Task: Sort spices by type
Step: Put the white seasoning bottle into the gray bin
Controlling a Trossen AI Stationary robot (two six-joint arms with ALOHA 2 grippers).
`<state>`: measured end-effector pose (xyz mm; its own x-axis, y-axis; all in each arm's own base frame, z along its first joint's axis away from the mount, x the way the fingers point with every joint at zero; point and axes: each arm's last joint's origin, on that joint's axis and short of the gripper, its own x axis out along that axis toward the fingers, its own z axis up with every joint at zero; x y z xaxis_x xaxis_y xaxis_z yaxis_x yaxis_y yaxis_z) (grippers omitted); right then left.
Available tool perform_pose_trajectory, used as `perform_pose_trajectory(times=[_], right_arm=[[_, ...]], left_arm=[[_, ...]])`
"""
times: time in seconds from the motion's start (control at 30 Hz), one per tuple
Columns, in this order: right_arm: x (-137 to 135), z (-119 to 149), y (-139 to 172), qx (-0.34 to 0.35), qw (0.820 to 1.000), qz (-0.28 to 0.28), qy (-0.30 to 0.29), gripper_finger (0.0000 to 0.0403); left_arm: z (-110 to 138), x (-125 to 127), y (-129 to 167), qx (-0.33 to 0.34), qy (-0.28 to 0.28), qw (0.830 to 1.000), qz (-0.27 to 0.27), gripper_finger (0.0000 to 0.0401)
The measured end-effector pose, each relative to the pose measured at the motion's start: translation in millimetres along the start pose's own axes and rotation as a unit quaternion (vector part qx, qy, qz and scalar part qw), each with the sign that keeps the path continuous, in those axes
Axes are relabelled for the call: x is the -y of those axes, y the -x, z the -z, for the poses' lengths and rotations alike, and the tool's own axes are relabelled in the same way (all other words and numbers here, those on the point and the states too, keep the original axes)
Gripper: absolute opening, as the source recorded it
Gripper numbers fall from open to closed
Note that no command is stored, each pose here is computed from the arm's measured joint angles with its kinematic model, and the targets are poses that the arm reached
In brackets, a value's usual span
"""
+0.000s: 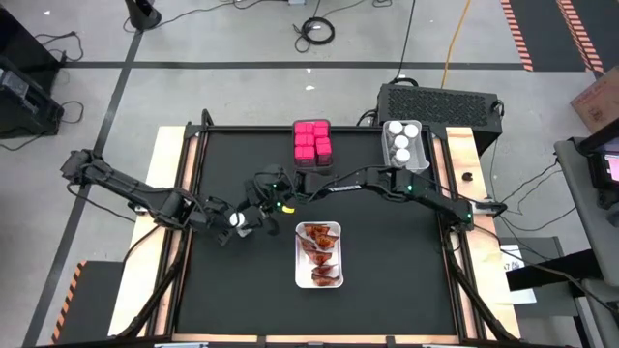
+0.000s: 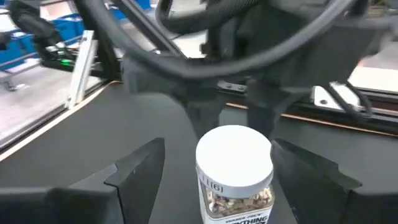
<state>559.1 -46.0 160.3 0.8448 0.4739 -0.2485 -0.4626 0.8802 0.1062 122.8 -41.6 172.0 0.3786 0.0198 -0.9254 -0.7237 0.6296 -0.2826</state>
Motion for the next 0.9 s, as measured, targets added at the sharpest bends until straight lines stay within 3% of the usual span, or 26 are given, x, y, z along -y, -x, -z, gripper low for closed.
perform_pose_trajectory(times=[0.23, 0.67, 0.9], right_arm=[[0, -6, 0, 0.027, 0.999, 0.019, 0.013, 0.0288], [-3, -2, -4, 0.017, 0.999, 0.021, 0.029, 0.0288], [1, 26, -13, -0.006, 1.000, 0.020, -0.001, 0.0288]], left_arm=[[2, -2, -8, -0.003, 0.004, 1.000, 0.008, 0.0231], [1, -1, -9, 0.015, 0.003, 1.000, 0.010, 0.0231], [-8, 3, -9, 0.035, 0.016, 0.999, 0.034, 0.0231]])
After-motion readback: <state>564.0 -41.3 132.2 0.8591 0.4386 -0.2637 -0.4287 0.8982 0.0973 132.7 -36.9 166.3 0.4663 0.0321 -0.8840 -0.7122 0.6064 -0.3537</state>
